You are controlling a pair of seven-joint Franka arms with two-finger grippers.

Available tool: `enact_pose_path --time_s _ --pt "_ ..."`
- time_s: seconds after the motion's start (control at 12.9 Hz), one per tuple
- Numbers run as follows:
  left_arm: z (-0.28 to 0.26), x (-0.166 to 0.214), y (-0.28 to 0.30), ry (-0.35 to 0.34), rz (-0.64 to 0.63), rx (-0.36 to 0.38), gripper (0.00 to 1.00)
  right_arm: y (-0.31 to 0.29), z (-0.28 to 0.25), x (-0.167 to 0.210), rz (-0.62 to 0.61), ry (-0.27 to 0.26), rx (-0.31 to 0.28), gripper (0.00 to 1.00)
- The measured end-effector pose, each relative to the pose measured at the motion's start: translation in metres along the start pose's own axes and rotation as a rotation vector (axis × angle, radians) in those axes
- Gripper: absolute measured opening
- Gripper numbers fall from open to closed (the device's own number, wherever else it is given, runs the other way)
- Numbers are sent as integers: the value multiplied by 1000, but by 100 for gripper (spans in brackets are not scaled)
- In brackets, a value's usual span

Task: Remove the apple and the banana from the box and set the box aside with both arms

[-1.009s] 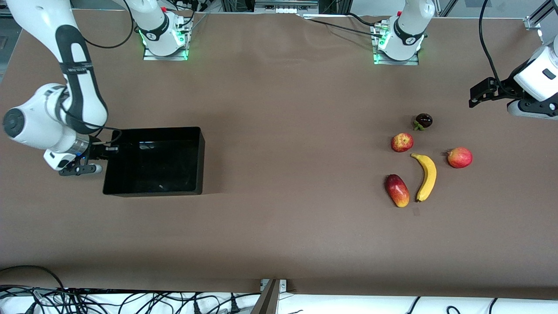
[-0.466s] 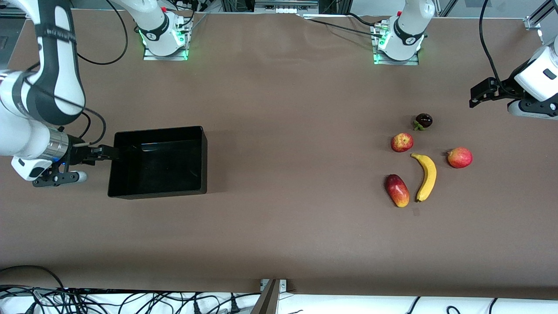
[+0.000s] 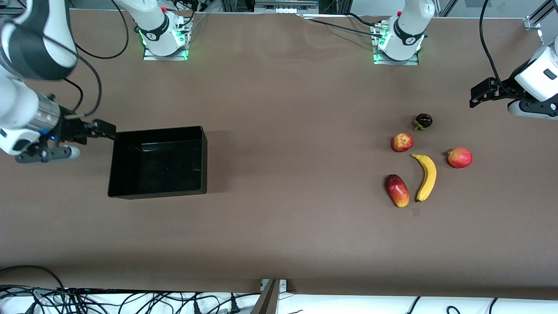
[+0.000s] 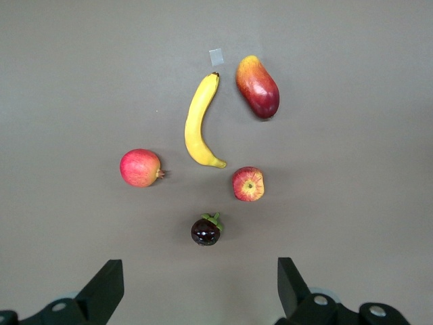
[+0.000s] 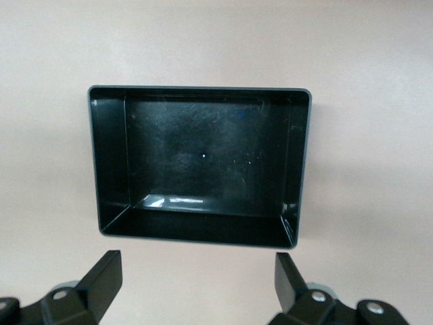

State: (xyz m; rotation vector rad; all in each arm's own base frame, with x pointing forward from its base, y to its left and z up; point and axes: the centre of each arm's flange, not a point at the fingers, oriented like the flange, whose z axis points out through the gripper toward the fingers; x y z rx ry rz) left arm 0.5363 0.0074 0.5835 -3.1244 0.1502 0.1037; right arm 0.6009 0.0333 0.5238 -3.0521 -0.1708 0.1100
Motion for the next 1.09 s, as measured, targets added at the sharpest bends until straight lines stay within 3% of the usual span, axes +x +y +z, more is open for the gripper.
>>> enact_pose_path --time_s 0.47,1.09 --pt "0 0 0 0 0 0 100 -31 -38 -46 -21 16 -31 100" --pt "0 0 0 -1 0 0 100 -32 -49 -53 -31 17 -65 100"
